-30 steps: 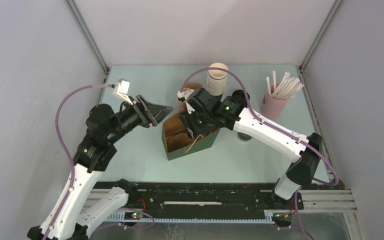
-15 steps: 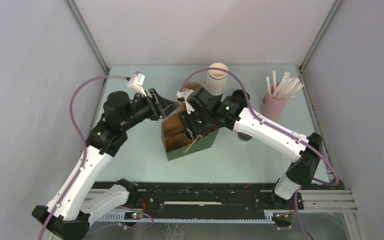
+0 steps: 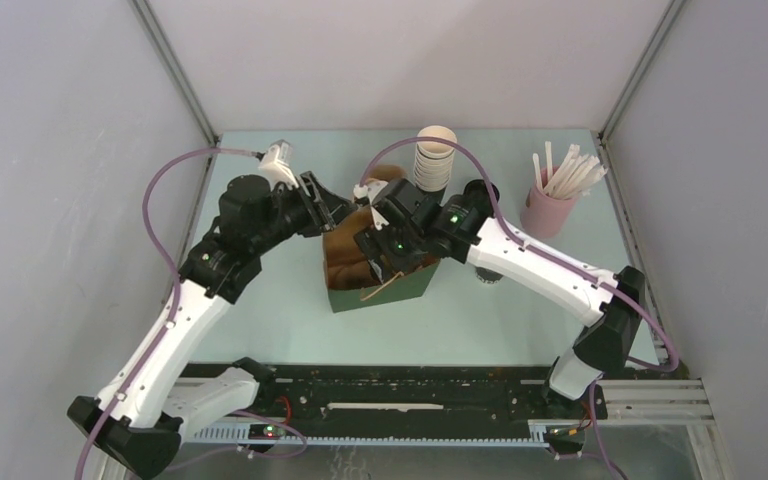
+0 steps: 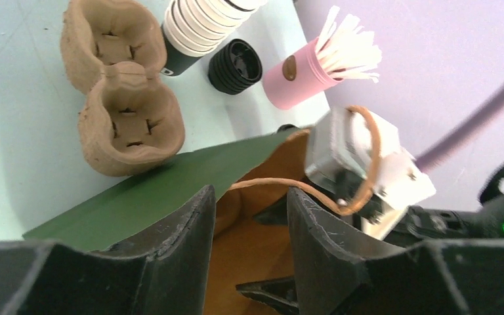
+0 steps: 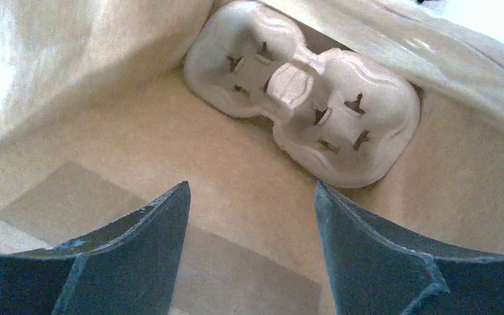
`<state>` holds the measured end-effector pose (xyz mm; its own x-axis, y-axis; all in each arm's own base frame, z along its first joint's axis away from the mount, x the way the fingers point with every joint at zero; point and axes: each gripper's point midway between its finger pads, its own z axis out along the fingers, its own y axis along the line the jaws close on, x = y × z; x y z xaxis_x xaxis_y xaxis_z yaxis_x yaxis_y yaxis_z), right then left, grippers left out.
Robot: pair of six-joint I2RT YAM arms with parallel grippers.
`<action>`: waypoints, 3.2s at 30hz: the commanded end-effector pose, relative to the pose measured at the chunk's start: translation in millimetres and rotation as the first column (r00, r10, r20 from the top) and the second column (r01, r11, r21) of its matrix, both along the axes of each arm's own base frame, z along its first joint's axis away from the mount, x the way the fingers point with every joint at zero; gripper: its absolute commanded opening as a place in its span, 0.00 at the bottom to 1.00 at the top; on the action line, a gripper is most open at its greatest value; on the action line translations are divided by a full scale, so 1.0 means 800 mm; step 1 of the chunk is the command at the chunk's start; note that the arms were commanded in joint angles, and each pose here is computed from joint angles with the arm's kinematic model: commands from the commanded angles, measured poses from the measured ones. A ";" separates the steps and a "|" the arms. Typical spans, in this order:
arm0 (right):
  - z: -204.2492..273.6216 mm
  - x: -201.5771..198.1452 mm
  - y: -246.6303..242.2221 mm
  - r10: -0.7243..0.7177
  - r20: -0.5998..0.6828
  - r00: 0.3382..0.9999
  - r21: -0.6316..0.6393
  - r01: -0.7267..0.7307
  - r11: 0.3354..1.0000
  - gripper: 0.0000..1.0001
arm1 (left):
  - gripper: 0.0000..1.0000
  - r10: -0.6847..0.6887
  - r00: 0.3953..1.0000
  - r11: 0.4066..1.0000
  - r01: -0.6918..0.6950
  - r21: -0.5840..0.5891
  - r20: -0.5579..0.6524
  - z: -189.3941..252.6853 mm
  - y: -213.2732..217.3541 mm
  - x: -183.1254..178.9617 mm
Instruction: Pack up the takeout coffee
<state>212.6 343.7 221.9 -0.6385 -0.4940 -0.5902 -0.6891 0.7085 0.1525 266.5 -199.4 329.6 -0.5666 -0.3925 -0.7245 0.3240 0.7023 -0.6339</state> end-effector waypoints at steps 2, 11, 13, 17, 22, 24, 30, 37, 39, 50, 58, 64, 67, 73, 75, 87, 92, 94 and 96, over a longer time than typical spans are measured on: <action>0.044 -0.010 -0.006 0.020 0.068 0.997 0.080 -0.025 0.996 0.81 | 0.52 0.109 0.993 0.994 -0.109 -0.005 0.041 0.029 0.018 0.018; 0.020 0.016 -0.006 -0.042 -0.011 0.999 0.101 0.043 0.994 0.62 | 0.70 -0.118 0.971 0.988 0.136 -0.077 0.209 0.067 -0.024 -0.019; 0.018 0.019 -0.010 -0.062 -0.007 0.998 0.091 0.062 0.994 0.61 | 0.61 -0.087 0.981 0.992 0.102 -0.079 0.171 0.056 -0.020 -0.015; 0.013 0.023 -0.019 -0.083 -0.001 0.997 0.058 0.083 0.995 0.59 | 0.59 -0.004 0.989 0.996 0.017 -0.087 0.147 0.046 -0.002 -0.016; 0.013 0.015 -0.014 -0.052 -0.008 0.999 0.055 0.052 0.997 0.58 | 0.68 -0.050 0.981 0.991 0.072 -0.114 0.186 0.051 -0.012 -0.021; 0.015 0.012 -0.010 -0.039 -0.005 0.999 0.062 0.039 0.997 0.58 | 0.61 -0.075 0.985 0.989 0.093 -0.114 0.156 0.049 -0.020 -0.017; 0.016 0.011 -0.006 -0.034 -0.011 0.999 0.067 0.035 0.997 0.58 | 0.53 -0.124 0.978 0.981 0.146 -0.128 0.166 0.062 -0.043 -0.014; 0.021 0.007 -0.008 -0.029 -0.005 1.000 0.073 0.029 0.997 0.59 | 0.34 -0.062 0.989 0.991 0.077 -0.108 0.134 0.051 -0.038 -0.001; 0.023 0.005 -0.007 -0.028 -0.001 1.000 0.074 0.028 0.997 0.60 | 0.30 -0.018 0.992 0.994 0.032 -0.107 0.128 0.052 -0.030 0.004; 0.029 0.003 -0.012 -0.037 0.016 0.999 0.075 0.036 0.997 0.65 | 0.21 0.039 0.997 0.995 -0.033 -0.090 0.066 0.034 -0.023 0.015; 0.093 0.009 -0.013 -0.088 0.101 0.991 0.220 0.064 0.974 0.72 | 0.44 -0.105 0.994 0.993 0.107 -0.057 0.044 0.009 -0.042 -0.008; 0.134 0.015 -0.023 -0.149 0.126 0.981 0.308 0.104 0.946 0.75 | 0.63 -0.138 0.989 0.990 0.136 0.047 0.049 -0.017 -0.031 -0.020; 0.158 0.020 -0.033 -0.200 0.149 0.968 0.363 0.135 0.922 0.76 | 0.65 -0.093 0.995 0.986 0.085 0.141 0.049 -0.028 -0.013 -0.014; 0.196 0.051 -0.094 -0.532 0.090 0.842 0.519 0.416 0.747 0.98 | 0.67 -0.024 0.996 0.960 -0.002 0.279 0.089 -0.025 0.014 0.001; 0.191 0.051 -0.121 -0.636 -0.021 0.771 0.559 0.537 0.632 1.00 | 0.68 -0.024 0.995 0.954 -0.006 0.301 0.097 -0.022 0.016 0.005; 0.115 0.017 -0.095 -0.714 -0.396 0.578 0.451 0.799 0.397 1.00 | 0.67 -0.053 0.991 0.969 0.021 0.247 0.122 0.013 0.007 -0.001; 0.076 0.014 -0.077 -0.789 -0.468 0.398 0.329 0.907 0.262 1.00 | 0.69 -0.069 0.990 0.978 0.042 0.204 0.127 0.025 0.003 -0.010; 0.069 0.014 -0.066 -0.788 -0.479 0.386 0.309 0.915 0.261 1.00 | 0.72 -0.064 0.989 0.978 0.035 0.205 0.136 0.030 0.006 -0.013; 0.065 0.019 -0.057 -0.790 -0.479 0.383 0.300 0.917 0.262 1.00 | 0.74 -0.050 0.989 0.976 0.019 0.218 0.140 0.032 0.013 -0.015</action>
<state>215.0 296.1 260.0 -0.7170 0.5889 -0.3729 0.2717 0.7288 0.6285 262.5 -193.4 323.1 -0.5148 -0.1674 -0.8408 0.4001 0.8205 -0.4084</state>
